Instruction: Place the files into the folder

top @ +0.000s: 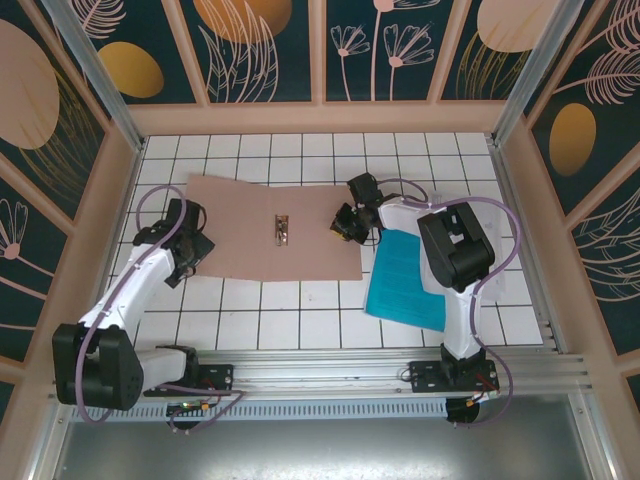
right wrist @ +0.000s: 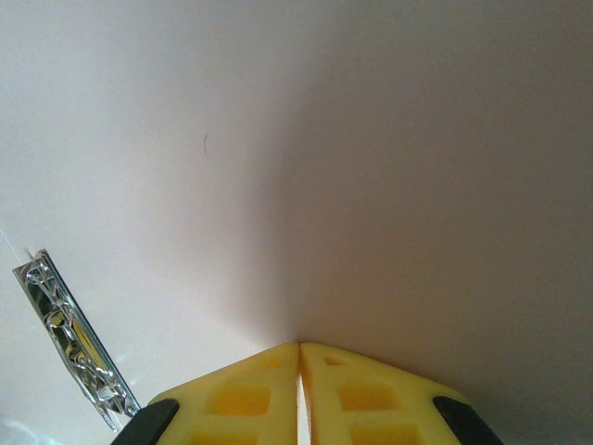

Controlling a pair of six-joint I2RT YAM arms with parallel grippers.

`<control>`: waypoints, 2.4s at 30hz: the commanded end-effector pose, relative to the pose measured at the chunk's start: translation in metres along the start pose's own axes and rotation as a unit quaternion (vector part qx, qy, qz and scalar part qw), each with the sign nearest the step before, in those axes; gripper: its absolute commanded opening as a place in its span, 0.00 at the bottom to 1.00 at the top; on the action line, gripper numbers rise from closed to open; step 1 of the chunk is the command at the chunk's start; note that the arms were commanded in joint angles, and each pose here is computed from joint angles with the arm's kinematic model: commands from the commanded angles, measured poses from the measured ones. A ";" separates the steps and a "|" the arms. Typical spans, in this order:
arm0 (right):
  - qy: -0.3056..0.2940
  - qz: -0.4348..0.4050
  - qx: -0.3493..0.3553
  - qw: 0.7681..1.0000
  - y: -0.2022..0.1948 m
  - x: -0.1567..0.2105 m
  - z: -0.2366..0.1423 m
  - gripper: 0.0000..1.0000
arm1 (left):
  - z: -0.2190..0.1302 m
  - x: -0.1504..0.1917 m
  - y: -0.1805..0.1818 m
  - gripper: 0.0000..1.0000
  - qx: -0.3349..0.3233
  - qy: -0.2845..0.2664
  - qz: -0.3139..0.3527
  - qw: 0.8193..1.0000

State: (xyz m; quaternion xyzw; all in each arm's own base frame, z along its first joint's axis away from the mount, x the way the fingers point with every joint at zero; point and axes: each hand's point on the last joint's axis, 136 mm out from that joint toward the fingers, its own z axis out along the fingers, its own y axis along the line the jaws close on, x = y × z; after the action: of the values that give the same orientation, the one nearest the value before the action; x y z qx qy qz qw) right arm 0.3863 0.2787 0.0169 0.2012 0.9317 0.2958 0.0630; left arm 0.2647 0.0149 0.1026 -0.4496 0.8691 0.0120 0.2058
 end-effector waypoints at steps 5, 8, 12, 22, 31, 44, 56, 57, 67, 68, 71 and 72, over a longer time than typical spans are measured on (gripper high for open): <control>0.024 0.035 0.061 0.997 -0.044 0.014 0.009 0.13 | -0.034 -0.025 -0.015 0.94 0.062 -0.017 -0.093 0.994; 0.018 0.026 0.045 0.998 -0.032 0.010 0.003 0.14 | -0.040 -0.027 -0.052 0.87 0.120 0.010 -0.046 0.992; -0.004 -0.017 0.002 1.000 0.008 -0.005 -0.017 0.23 | -0.029 0.007 -0.116 0.60 0.185 0.084 0.081 0.976; -0.077 -0.007 -0.045 0.996 0.013 -0.054 -0.112 0.43 | 0.022 0.077 -0.227 0.57 0.175 0.118 0.285 0.935; -0.153 0.102 0.004 0.983 -0.124 -0.083 -0.204 0.49 | 0.072 0.100 -0.239 0.53 0.099 0.120 0.365 0.918; -0.204 0.252 0.087 0.942 -0.257 -0.066 -0.230 0.50 | 0.098 0.130 -0.226 0.45 0.087 0.144 0.383 0.908; -0.183 0.314 0.097 0.926 -0.305 -0.050 -0.210 0.58 | 0.092 0.155 -0.230 0.41 0.110 0.163 0.377 0.905; -0.177 0.316 0.097 0.927 -0.305 -0.048 -0.207 0.58 | 0.090 0.158 -0.231 0.42 0.114 0.164 0.375 0.905; -0.152 0.314 0.097 0.932 -0.296 -0.036 -0.186 0.58 | 0.081 0.184 -0.243 0.41 0.134 0.173 0.369 0.903; -0.151 0.312 0.097 0.933 -0.294 -0.035 -0.185 0.58 | 0.080 0.186 -0.244 0.41 0.136 0.175 0.368 0.903; -0.144 0.308 0.098 0.935 -0.290 -0.032 -0.179 0.58 | 0.076 0.191 -0.248 0.41 0.146 0.179 0.363 0.903; -0.142 0.308 0.097 0.936 -0.289 -0.031 -0.178 0.58 | 0.075 0.193 -0.250 0.41 0.150 0.181 0.360 0.903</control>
State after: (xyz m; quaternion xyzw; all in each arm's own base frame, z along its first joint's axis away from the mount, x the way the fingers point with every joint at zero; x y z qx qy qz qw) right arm 0.3029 -0.0593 0.0223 0.5073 0.8279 0.1892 0.1462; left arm 0.4033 -0.2601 0.0183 -0.0561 0.9841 -0.1159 0.1227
